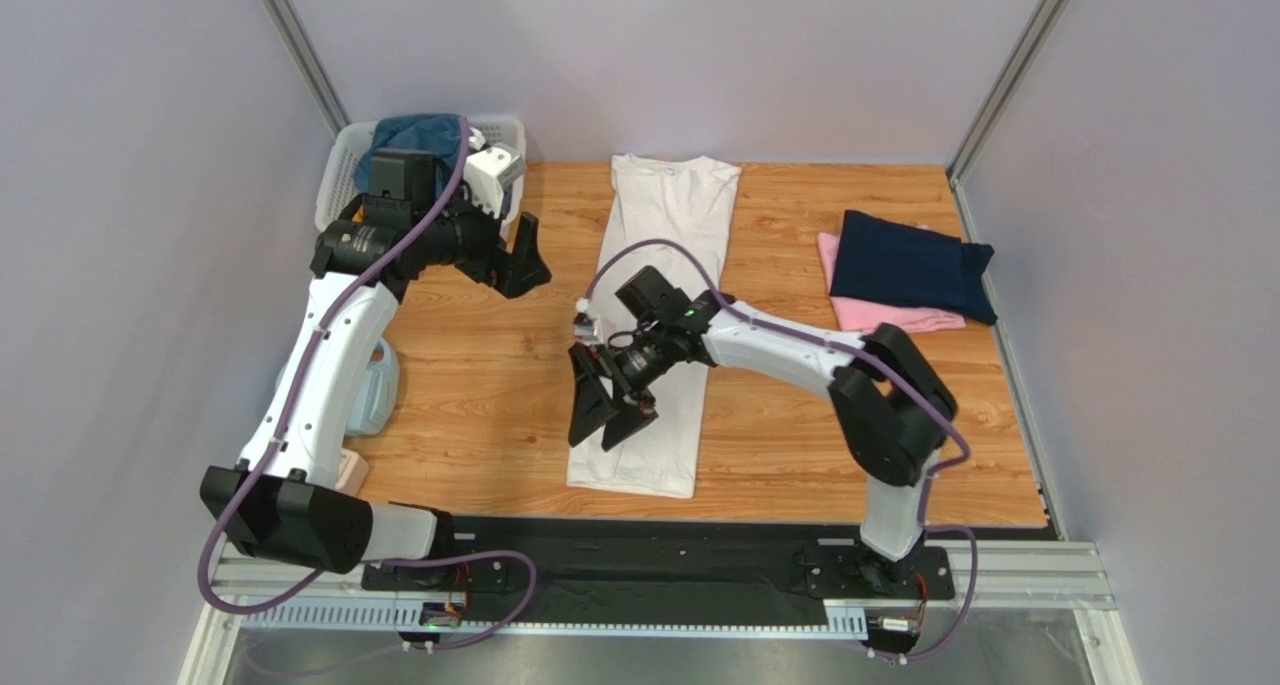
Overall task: Fold and stack the t-shirts
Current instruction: Rotate the tshirt 80 degrees
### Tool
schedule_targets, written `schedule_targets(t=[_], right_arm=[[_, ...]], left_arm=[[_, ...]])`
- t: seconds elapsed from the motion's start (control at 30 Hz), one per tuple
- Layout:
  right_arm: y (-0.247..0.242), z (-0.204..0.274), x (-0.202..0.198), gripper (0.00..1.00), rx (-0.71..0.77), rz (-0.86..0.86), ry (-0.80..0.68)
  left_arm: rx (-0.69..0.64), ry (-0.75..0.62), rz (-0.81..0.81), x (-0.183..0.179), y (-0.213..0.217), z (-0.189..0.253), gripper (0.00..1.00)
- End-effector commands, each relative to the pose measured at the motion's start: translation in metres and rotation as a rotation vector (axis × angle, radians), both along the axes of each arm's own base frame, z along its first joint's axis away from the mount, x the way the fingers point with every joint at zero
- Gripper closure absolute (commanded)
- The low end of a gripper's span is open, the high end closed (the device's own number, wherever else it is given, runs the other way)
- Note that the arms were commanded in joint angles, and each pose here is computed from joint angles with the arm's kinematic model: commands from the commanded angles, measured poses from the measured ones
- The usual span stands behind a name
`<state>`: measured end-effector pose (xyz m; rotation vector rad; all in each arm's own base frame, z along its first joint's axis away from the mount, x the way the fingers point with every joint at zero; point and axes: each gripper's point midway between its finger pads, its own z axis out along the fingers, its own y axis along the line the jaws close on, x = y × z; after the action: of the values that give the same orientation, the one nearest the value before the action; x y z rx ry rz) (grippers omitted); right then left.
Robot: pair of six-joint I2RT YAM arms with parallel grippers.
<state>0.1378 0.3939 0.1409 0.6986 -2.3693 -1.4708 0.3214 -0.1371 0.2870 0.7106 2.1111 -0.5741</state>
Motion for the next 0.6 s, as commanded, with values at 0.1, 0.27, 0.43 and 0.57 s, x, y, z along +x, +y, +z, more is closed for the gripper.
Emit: schedule_targets(t=[0.1,0.27,0.43,0.57], right_arm=[[-0.083,-0.003,0.015,0.00,-0.132,-0.253,-0.094],[-0.122,-0.041,0.000,0.00,-0.275,-0.385,-0.132],[-0.152,-0.060,-0.006,0.00,-0.388,-0.483,-0.199],[-0.162,-0.055,-0.009,0.00,-0.387,-0.536,-0.230]], left_arm=[[-0.050,0.121,-0.093,-0.037,-0.012,0.003,0.00],[0.166,0.277,-0.065,-0.061,0.007,-0.046,0.00],[0.315,0.148,-0.037,-0.085,0.031,-0.055,0.00],[0.380,0.154,-0.010,-0.100,0.048,-0.064,0.00]])
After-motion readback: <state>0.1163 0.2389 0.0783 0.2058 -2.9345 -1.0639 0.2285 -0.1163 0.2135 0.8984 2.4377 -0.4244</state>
